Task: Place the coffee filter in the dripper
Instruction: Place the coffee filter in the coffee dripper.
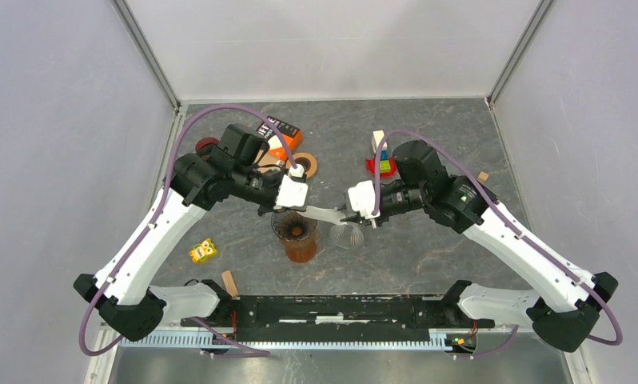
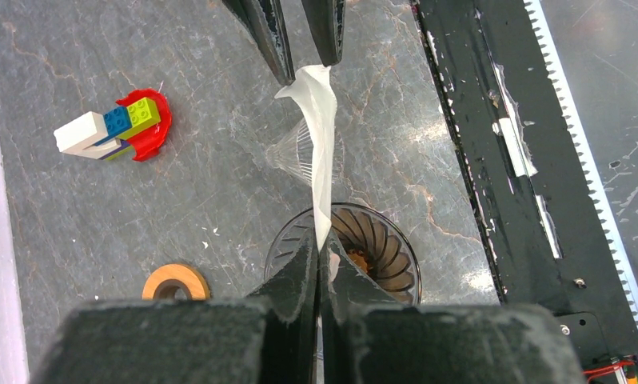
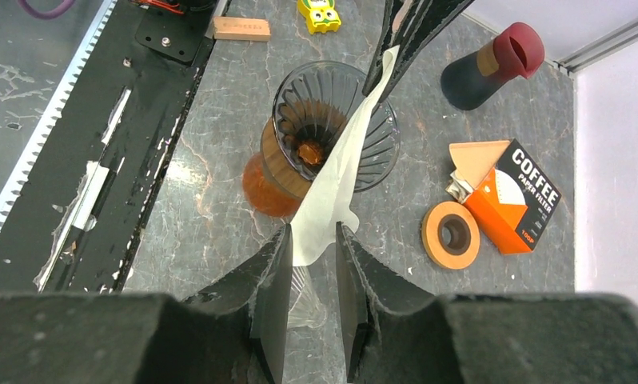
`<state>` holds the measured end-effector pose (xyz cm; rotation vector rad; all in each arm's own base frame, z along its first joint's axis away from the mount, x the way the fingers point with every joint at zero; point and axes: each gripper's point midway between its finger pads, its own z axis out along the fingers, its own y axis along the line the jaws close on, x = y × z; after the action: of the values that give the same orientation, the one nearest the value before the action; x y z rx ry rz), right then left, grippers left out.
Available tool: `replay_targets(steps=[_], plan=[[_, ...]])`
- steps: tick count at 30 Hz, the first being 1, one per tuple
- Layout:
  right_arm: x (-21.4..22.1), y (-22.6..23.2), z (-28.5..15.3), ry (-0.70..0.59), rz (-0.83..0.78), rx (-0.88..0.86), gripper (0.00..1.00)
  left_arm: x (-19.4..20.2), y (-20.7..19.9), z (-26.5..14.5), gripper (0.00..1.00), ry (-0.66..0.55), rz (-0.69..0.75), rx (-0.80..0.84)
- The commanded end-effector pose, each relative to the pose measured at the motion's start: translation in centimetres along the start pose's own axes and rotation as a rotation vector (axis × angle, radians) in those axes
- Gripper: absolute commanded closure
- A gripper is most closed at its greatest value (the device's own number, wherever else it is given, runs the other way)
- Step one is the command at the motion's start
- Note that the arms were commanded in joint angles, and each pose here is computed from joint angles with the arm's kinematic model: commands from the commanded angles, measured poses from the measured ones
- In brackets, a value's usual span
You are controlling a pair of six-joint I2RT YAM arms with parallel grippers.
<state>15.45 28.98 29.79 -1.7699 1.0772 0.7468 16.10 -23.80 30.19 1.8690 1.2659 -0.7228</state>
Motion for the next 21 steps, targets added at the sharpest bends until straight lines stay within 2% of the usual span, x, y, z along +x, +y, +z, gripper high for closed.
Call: replay_targets(steps=[1, 21], plan=[[-0.8, -0.5, 0.1, -0.031, 0.001, 0.002, 0.67, -0.7, -0.2, 0.1, 0.98, -0.027, 0.004, 0.010], [-1.1, -0.4, 0.3, -0.045, 0.007, -0.015, 0.74, 0.1, 2.0, 0.1, 0.98, 0.028, -0.092, -0.100]])
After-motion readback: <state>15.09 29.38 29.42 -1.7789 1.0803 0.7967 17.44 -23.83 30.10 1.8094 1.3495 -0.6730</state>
